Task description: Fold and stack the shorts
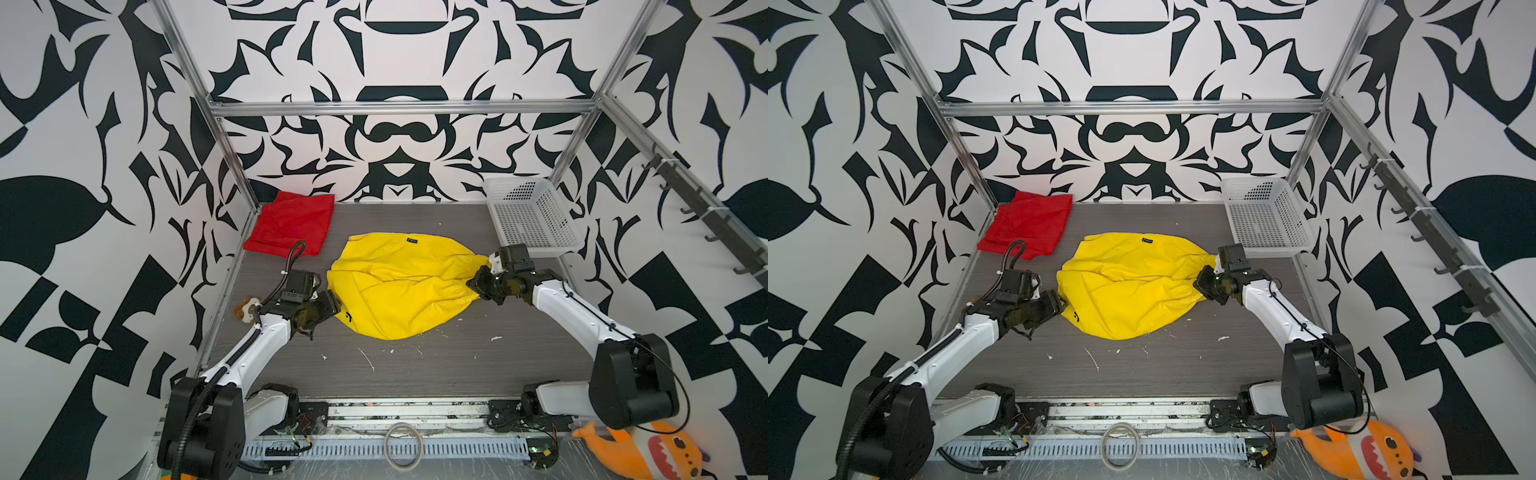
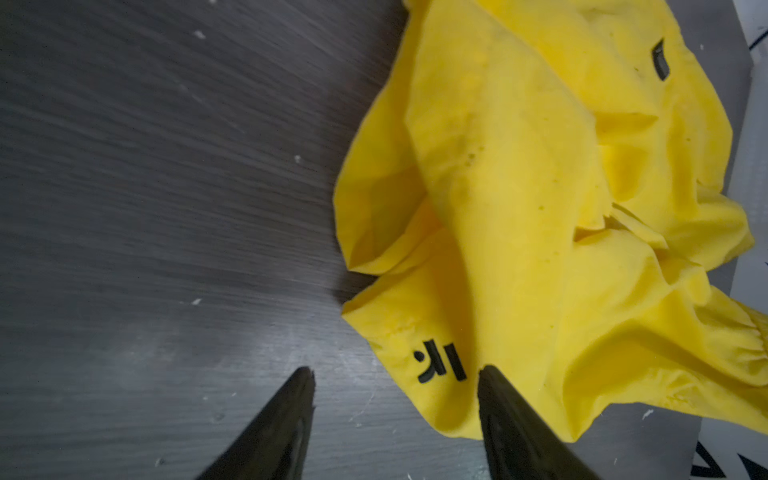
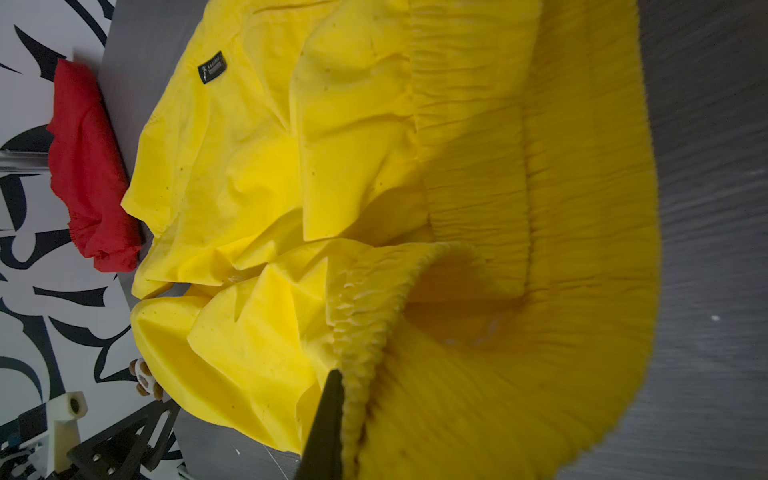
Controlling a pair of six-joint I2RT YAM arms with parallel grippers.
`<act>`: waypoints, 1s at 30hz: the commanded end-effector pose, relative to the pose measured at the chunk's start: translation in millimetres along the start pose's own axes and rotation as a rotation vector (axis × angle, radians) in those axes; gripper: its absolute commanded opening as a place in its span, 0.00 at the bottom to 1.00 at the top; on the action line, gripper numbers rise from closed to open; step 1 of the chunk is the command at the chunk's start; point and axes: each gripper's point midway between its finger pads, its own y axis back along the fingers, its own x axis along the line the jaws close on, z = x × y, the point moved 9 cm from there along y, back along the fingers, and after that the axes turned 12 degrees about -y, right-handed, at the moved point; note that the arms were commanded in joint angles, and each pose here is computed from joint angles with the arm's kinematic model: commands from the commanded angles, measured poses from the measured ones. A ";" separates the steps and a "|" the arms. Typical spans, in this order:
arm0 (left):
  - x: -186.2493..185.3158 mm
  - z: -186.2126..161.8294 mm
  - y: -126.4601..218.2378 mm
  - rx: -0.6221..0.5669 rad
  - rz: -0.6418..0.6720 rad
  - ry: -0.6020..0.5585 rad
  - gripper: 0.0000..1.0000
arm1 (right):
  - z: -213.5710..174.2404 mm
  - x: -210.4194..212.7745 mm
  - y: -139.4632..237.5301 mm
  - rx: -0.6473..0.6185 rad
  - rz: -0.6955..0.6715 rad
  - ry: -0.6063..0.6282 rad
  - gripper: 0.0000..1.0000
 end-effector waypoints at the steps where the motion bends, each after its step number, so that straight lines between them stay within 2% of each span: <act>1: 6.4 4.5 -10.8 0.026 -0.033 0.074 0.62 | 1.1 -2.8 2.0 -0.020 -0.017 0.030 0.01; 11: 5.5 10.7 -54.5 0.196 -0.103 0.115 0.57 | -1.3 -4.1 1.8 -0.008 -0.010 0.029 0.01; 14: 5.9 10.9 -56.5 0.184 -0.109 0.119 0.46 | -1.3 -4.0 1.5 -0.007 -0.006 0.029 0.01; 18: -0.6 16.6 -47.3 0.178 -0.130 0.111 0.22 | -0.3 0.3 4.9 -0.016 0.018 0.032 0.01; 21: -4.5 22.7 -25.5 0.134 -0.092 0.070 0.09 | 4.7 7.7 14.3 -0.038 0.047 0.035 0.01; 23: -6.4 29.4 -3.6 0.092 -0.055 0.026 0.05 | 14.8 15.0 26.7 -0.056 0.101 0.020 0.01; 26: -9.1 46.2 45.1 0.000 -0.016 -0.026 0.03 | 34.3 31.5 61.1 -0.125 0.188 0.015 0.00; 30: -12.2 64.2 113.4 -0.152 0.040 -0.086 0.03 | 49.0 60.2 115.9 -0.220 0.293 0.064 0.00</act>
